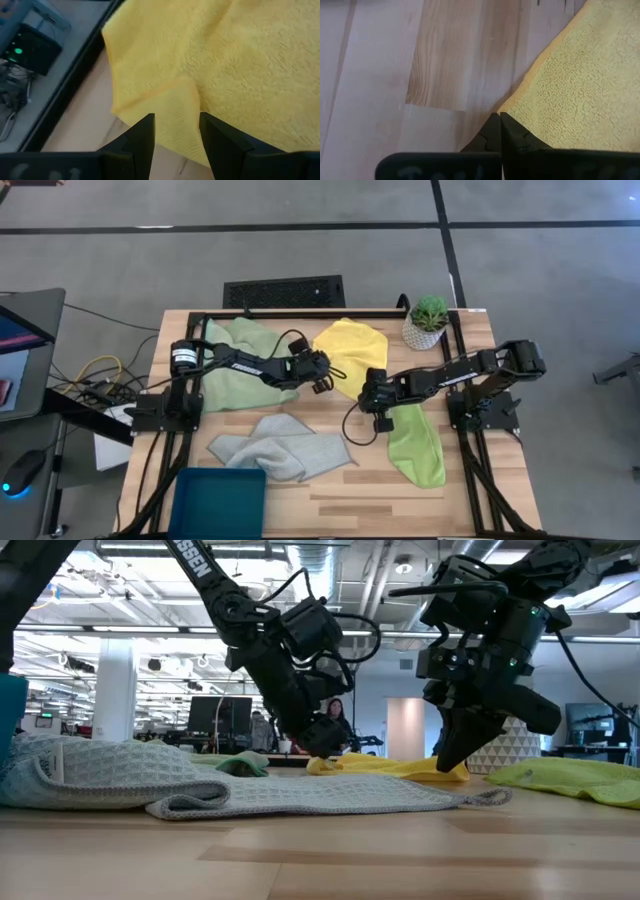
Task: Fold microfiber towels
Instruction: Fold the yellow microfiber cloth
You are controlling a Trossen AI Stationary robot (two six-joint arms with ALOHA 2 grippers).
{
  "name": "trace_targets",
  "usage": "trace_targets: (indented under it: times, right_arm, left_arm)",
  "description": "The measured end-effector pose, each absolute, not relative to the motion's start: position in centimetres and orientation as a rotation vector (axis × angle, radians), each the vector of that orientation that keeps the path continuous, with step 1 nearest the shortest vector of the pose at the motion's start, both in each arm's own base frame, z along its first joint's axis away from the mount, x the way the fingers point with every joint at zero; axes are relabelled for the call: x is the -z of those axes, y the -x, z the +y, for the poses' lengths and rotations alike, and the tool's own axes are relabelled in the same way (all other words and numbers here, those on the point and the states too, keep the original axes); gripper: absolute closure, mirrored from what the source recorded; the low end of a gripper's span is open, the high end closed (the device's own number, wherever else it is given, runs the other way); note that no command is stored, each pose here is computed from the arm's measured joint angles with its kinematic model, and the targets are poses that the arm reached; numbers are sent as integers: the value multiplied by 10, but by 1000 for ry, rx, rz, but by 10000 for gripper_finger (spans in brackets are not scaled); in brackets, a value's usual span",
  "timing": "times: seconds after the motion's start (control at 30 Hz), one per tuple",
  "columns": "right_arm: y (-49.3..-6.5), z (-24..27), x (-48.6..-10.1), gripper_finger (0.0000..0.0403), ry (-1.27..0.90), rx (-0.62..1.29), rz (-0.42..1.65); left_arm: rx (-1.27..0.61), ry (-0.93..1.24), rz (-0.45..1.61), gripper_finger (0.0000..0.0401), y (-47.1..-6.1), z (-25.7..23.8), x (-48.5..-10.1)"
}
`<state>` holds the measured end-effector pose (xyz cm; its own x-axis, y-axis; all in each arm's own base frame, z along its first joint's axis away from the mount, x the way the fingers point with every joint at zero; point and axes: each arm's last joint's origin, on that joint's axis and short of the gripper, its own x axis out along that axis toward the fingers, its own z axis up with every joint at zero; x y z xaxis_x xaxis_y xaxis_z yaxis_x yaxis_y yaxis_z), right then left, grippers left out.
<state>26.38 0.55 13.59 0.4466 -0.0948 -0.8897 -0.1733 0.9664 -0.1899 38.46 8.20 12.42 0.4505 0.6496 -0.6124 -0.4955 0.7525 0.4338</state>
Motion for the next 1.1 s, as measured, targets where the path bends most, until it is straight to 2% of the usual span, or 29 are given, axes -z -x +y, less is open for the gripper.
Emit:
trace_targets:
  times: [0.2, 0.63, 0.87, 1.1]
  right_arm:
    - [-264, 5, -136, 395, 266, -47, 1112]
    - [-264, 5, -136, 394, 266, -47, 1112]
    - [-264, 5, -136, 394, 266, -47, 1112]
    - [-264, 5, -136, 394, 266, -47, 1112]
  left_arm:
    - [-629, -164, 864, 253, -385, 79, -122]
    - [-700, -186, 901, 253, -379, 92, -121]
    - [-600, -151, 907, 253, -380, 91, -120]
    - [-641, -194, 916, 253, -379, 93, -120]
